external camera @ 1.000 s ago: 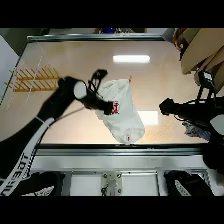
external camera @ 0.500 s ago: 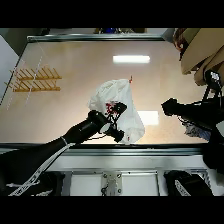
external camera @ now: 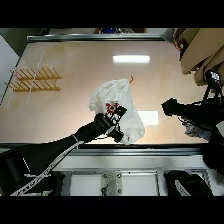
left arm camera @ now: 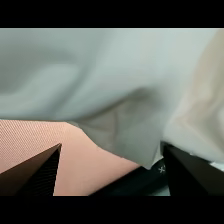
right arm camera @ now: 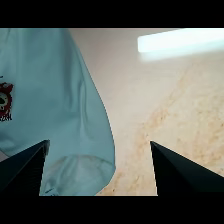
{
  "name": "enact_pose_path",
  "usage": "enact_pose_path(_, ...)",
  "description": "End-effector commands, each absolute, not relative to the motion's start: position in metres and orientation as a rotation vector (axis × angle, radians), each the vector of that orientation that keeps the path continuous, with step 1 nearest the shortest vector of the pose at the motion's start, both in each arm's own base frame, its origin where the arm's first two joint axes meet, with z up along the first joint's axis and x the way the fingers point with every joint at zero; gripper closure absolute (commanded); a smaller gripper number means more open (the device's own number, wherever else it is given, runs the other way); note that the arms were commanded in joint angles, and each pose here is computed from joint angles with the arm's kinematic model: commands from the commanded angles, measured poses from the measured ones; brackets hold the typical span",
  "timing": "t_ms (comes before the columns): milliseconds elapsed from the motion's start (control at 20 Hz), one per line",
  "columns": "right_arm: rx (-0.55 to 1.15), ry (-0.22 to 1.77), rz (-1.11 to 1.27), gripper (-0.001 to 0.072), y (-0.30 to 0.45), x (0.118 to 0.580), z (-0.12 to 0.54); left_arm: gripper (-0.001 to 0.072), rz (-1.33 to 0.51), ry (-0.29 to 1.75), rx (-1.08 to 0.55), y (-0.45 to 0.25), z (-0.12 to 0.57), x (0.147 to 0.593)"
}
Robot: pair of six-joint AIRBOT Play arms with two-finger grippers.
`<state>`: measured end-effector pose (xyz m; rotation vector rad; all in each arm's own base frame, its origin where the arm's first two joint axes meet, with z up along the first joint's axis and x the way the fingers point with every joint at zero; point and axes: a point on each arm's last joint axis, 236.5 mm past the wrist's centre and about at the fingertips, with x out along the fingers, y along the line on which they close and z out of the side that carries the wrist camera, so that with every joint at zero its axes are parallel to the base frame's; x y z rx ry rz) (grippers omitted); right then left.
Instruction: Fold the clothes and pants, and hang the long-sleeved shirts on hangers.
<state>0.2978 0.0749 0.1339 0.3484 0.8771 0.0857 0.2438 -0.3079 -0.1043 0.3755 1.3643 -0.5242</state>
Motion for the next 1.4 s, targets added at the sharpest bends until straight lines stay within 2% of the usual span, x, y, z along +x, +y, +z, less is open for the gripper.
enact_pose_path(0, 0.352, 0.878, 0.088, 0.0007, 0.075, 0.297, 0.134, 0.003, -0.496, 1.314, 0.33, -0.313, -0.104, 0.256)
enact_pose_path(100, 0.351, 0.882, 0.087, 0.0007, 0.075, 0.297, 0.133, 0.003, -0.468, 1.307, 0.272, -0.317, -0.103, 0.259)
enact_pose_path(450, 0.349, 0.894, 0.085, 0.0007, 0.075, 0.294, 0.132, 0.0031, -0.437, 1.367, 0.316, -0.306, -0.114, 0.249)
enact_pose_path(500, 0.349, 0.894, 0.085, 0.0007, 0.075, 0.294, 0.132, 0.0132, -0.435, 1.37, 0.318, -0.305, -0.114, 0.248)
enact_pose_path(550, 0.349, 0.895, 0.085, 0.0007, 0.075, 0.294, 0.132, 0.0334, -0.438, 1.371, 0.324, -0.305, -0.114, 0.248)
enact_pose_path(600, 0.348, 0.898, 0.085, 0.0007, 0.075, 0.293, 0.131, 0.0471, -0.44, 1.369, 0.324, -0.305, -0.114, 0.249)
enact_pose_path(650, 0.347, 0.901, 0.085, 0.0007, 0.075, 0.293, 0.13, 0.07, -0.441, 1.366, 0.324, -0.305, -0.114, 0.249)
enact_pose_path(850, 0.212, 0.978, 0.146, 0.0008, 0.078, 0.281, 0.102, 0.0692, -0.437, 1.329, 0.295, -0.305, -0.085, 0.269)
enact_pose_path(1150, 0.012, 1.194, 0.322, 0.0011, 0.125, 0.235, -0.013, 0.0692, -0.499, 1.191, 0.24, -0.311, -0.017, 0.292)
enact_pose_path(1200, -0.012, 1.193, 0.355, 0.0022, 0.137, 0.235, -0.024, 0.0691, -0.513, 1.189, 0.251, -0.314, -0.013, 0.289)
enact_pose_path(1300, -0.074, 1.181, 0.414, 0.0127, 0.16, 0.24, -0.04, 0.0691, -0.514, 1.21, 0.272, -0.311, -0.013, 0.285)
enact_pose_path(1350, -0.095, 1.168, 0.433, 0.0127, 0.17, 0.245, -0.048, 0.0691, -0.507, 1.227, 0.283, -0.307, -0.015, 0.282)
